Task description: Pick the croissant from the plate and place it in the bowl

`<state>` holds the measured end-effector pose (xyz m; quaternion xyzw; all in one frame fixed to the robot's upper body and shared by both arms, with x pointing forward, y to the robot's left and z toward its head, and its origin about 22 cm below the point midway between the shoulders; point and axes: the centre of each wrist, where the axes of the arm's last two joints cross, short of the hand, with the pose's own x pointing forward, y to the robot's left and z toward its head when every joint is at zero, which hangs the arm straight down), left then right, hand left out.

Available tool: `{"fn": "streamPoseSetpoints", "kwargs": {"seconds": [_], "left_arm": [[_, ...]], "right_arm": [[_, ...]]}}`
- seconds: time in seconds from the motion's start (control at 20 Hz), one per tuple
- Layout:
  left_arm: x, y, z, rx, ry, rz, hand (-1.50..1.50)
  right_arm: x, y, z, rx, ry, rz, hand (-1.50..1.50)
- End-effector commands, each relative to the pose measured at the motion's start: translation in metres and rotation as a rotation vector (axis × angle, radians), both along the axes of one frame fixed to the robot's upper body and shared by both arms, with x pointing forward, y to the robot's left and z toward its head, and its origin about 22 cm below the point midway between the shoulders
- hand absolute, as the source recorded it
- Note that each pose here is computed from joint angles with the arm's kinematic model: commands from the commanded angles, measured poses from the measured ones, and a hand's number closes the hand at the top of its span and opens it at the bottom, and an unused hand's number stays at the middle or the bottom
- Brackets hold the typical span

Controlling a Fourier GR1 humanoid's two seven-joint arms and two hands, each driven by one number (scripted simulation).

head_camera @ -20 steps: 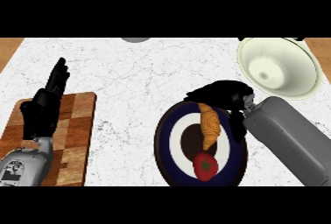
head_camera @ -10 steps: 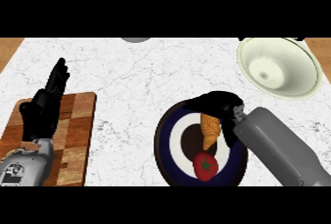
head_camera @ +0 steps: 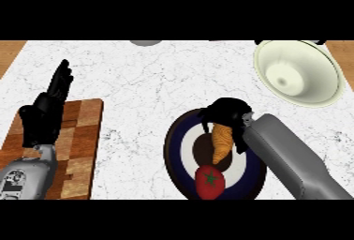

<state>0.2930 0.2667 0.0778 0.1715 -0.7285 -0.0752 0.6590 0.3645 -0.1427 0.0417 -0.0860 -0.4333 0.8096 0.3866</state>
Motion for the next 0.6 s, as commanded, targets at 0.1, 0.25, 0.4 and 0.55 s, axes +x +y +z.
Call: {"fn": "streamPoseSetpoints", "kwargs": {"seconds": [0.1,0.25,0.4,0.55], "left_arm": [[0.005,0.004,-0.015,-0.003,0.006,-0.004,0.0],[-0.002,0.002,0.004,0.006,0.008,0.006,0.0],[-0.007,0.004,0.007,-0.014,0.005,-0.004,0.0],[-0.017,0.006,0.003,-0.005,0.0,0.011,0.0]], "right_arm": [[-0.005,0.008,-0.025,0.014,-0.001,0.063,1.5],[0.004,0.004,-0.022,0.065,-0.001,0.035,1.5],[0.007,0.0,-0.008,0.093,0.008,0.059,1.5],[0.002,-0.016,0.003,0.118,-0.036,0.114,1.5]]}}
